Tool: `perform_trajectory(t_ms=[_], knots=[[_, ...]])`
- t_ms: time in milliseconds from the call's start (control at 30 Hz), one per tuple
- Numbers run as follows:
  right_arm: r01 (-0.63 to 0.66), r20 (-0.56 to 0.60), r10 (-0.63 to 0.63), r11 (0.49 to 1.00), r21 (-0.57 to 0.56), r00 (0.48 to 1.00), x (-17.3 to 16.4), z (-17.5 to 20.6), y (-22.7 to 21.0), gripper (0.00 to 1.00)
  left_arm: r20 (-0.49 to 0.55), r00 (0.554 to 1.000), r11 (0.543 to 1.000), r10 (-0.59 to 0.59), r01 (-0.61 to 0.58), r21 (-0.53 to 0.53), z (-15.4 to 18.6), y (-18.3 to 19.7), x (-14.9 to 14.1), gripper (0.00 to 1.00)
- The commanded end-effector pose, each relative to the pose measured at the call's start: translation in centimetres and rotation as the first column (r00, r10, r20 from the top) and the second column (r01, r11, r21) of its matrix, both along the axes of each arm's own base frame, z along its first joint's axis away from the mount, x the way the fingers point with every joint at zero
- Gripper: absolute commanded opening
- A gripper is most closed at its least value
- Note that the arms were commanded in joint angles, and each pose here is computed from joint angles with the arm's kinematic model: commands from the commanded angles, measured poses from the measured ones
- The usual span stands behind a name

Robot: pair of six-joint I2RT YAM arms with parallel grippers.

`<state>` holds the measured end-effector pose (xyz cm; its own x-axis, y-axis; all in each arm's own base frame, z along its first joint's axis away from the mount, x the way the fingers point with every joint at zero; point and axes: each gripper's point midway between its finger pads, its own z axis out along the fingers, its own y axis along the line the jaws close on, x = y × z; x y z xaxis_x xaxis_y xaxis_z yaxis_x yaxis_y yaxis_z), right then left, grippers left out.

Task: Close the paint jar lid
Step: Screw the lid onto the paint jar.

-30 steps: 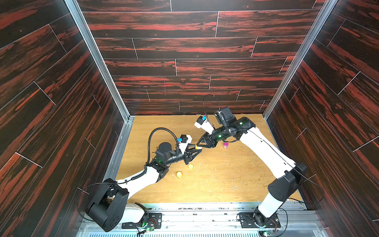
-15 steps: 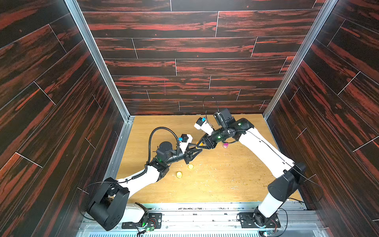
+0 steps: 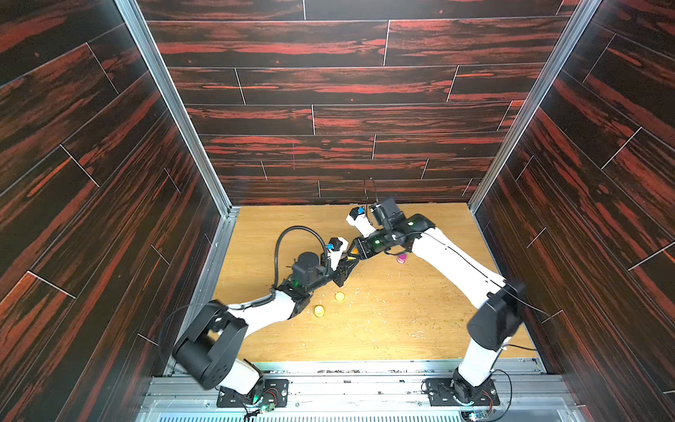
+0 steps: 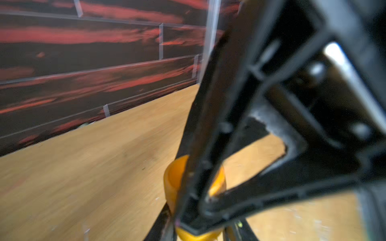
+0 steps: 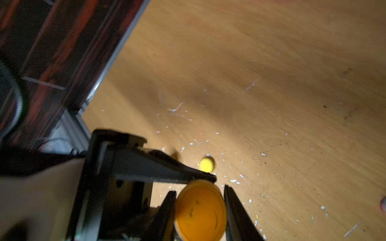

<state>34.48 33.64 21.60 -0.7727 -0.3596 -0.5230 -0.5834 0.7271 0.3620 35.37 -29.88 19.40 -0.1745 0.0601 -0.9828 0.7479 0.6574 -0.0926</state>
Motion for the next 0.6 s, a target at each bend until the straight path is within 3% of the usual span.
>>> perform_trajectory(t_ms=[0, 100, 167, 233, 367, 567], knots=[[0.142, -0.084, -0.135, 0.986, 0.086, 0.987, -0.7, 0.6, 3.4, 0.34, 0.252, 0.963, 0.989, 0.098, -0.066, -0.133, 6.6, -1.4, 1.0, 0.17], [0.116, -0.018, -0.115, 0.987, 0.112, 0.993, -1.5, 3.9, 0.7, 0.46, 0.216, 0.975, 0.987, 0.056, -0.021, -0.162, 6.6, -0.3, 0.0, 0.17], [0.018, 0.023, -0.021, 0.992, 0.126, 1.000, -3.0, 5.9, -1.2, 0.57, 0.193, 0.981, 0.984, -0.036, 0.068, -0.163, 6.6, 0.2, -1.8, 0.17], [-0.082, 0.068, 0.075, 0.991, 0.106, 0.995, -4.2, 6.9, -2.8, 0.61, 0.154, 0.979, 0.972, -0.135, 0.161, -0.171, 6.9, 0.5, -3.6, 0.17], [-0.239, 0.154, 0.226, 0.968, 0.074, 0.962, -6.1, 8.4, -4.2, 0.64, 0.114, 0.959, 0.955, -0.259, 0.272, -0.120, 6.9, 0.4, -6.4, 0.17], [-0.360, 0.166, 0.341, 0.928, 0.100, 0.925, -6.7, 9.0, -2.9, 0.65, 0.090, 0.947, 0.942, -0.307, 0.316, -0.115, 7.0, 0.0, -7.0, 0.17]])
